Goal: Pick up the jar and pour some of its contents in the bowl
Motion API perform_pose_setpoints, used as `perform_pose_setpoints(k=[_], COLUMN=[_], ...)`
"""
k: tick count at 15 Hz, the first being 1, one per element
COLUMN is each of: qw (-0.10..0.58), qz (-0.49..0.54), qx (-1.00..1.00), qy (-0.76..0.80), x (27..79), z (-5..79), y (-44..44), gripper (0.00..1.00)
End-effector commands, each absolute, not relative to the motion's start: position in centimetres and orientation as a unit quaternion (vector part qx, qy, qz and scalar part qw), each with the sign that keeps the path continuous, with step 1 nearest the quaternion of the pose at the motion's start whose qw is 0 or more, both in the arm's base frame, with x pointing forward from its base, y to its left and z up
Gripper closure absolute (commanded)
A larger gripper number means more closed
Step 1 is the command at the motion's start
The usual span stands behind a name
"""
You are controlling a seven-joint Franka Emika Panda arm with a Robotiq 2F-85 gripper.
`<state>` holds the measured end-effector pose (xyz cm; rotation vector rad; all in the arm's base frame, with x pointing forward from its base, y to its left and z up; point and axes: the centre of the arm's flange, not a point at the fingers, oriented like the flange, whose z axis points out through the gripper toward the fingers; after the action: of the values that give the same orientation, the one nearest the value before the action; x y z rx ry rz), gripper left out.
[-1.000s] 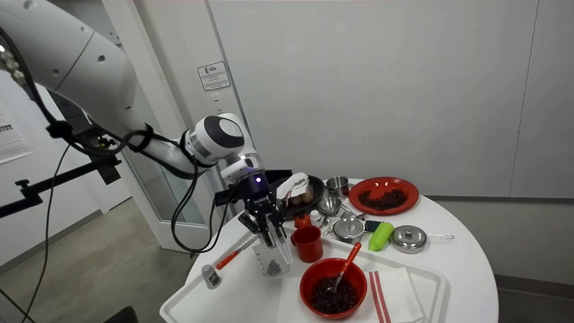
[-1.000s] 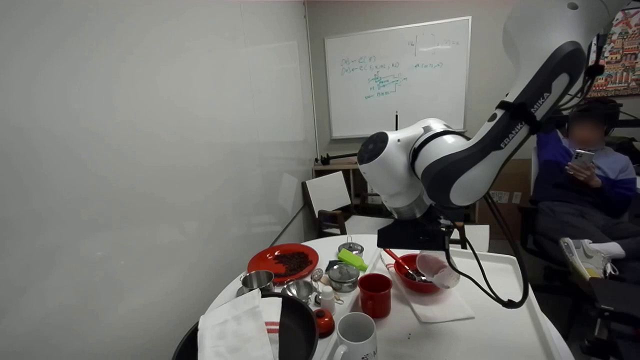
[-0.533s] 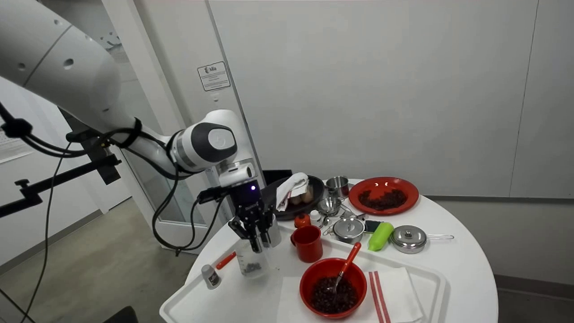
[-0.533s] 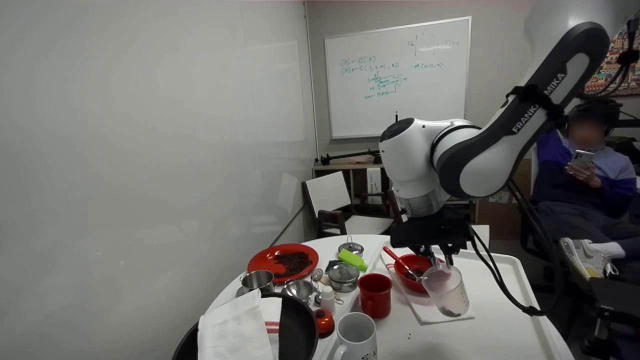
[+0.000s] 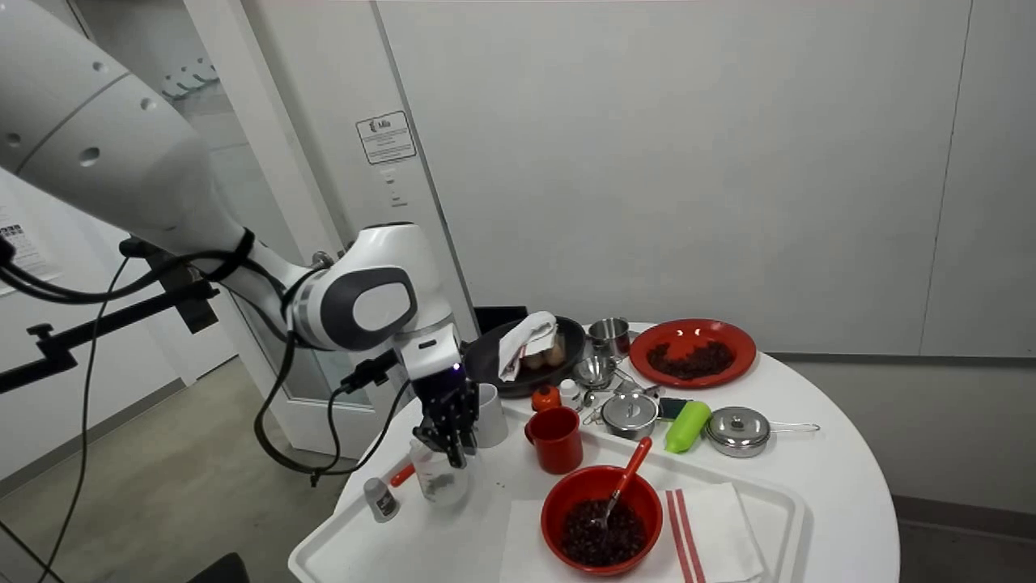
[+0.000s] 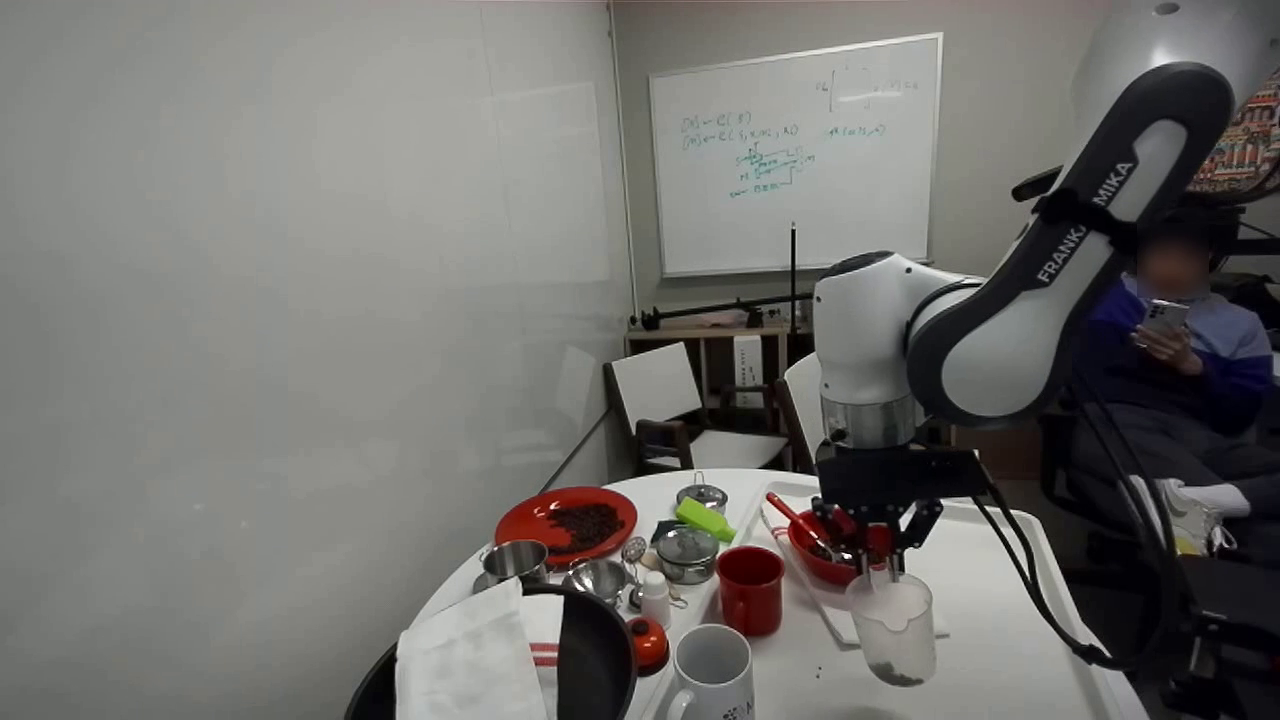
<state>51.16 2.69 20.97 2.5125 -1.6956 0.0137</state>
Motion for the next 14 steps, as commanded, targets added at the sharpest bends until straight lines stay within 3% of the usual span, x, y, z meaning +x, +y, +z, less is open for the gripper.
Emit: perform_pose_setpoints(k=[1,6,14], qw=[-0.003,-0.035,-0.033], qz=[0.017,0.045,0.051], qx=[0.833,0.833,0.818], qy=[-0.554,-0.55,-0.571], x=[49.6,48.9,48.4], z=[20.2,18.4,14.5], y=[1.7,1.4,0.9], gripper=[0.88,0.88,0.88])
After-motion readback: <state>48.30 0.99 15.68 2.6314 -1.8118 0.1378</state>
